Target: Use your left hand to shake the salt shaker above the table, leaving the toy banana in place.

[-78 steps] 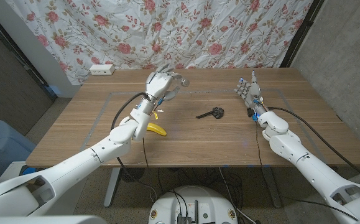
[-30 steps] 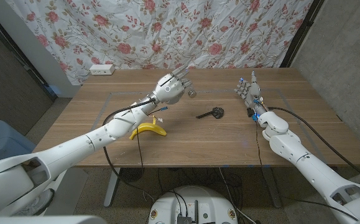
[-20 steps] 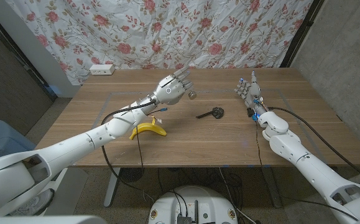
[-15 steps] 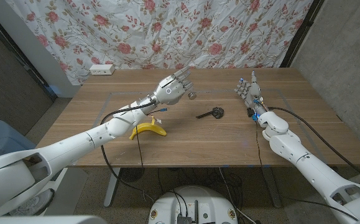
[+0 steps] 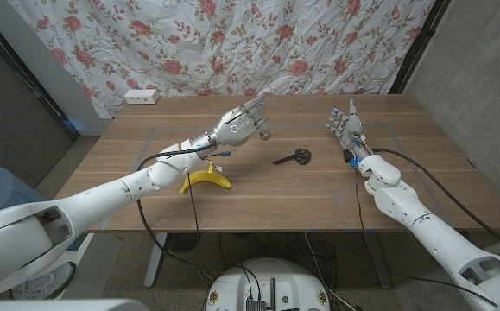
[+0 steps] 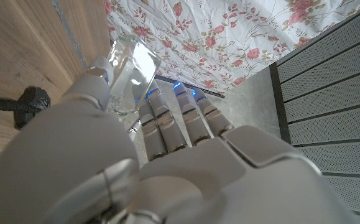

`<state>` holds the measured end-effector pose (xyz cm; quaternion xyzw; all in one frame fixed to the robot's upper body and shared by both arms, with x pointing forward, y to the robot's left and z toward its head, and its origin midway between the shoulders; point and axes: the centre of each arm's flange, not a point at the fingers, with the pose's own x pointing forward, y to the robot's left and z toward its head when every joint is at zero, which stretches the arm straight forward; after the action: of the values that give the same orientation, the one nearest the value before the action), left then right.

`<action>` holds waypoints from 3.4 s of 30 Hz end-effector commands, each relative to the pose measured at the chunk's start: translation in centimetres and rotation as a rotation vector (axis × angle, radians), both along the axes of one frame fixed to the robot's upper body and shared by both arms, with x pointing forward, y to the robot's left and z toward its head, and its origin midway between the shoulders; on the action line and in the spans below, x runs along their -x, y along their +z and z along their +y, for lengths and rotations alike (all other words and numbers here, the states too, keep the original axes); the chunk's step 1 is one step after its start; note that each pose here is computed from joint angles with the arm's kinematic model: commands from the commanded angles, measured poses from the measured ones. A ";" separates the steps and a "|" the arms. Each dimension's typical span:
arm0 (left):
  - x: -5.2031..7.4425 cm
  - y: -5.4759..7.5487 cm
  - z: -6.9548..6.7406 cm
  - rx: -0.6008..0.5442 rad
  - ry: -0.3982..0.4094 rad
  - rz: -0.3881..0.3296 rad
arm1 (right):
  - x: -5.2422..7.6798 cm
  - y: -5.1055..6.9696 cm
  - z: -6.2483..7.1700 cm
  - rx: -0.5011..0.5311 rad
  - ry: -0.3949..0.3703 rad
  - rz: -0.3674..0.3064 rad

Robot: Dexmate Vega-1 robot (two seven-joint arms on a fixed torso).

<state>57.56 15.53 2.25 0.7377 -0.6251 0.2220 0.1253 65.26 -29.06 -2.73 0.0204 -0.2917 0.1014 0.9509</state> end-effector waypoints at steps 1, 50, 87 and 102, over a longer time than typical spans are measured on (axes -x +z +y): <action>-0.9 0.1 0.7 -0.037 0.030 -0.027 | 0.0 0.0 0.0 0.000 0.000 0.000; -1.0 1.2 2.6 -0.055 0.049 -0.069 | 0.0 0.0 0.0 0.000 0.000 0.000; -0.9 -3.5 2.0 -0.156 0.034 0.029 | 0.0 0.0 0.0 0.000 0.000 0.000; -0.4 -4.4 2.2 -0.163 0.032 0.051 | 0.0 0.0 0.0 0.000 0.000 0.000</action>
<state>58.28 17.57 -1.59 0.7602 -0.6253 0.1596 0.0743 65.24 -29.05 -2.70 0.0204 -0.2919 0.1016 0.9508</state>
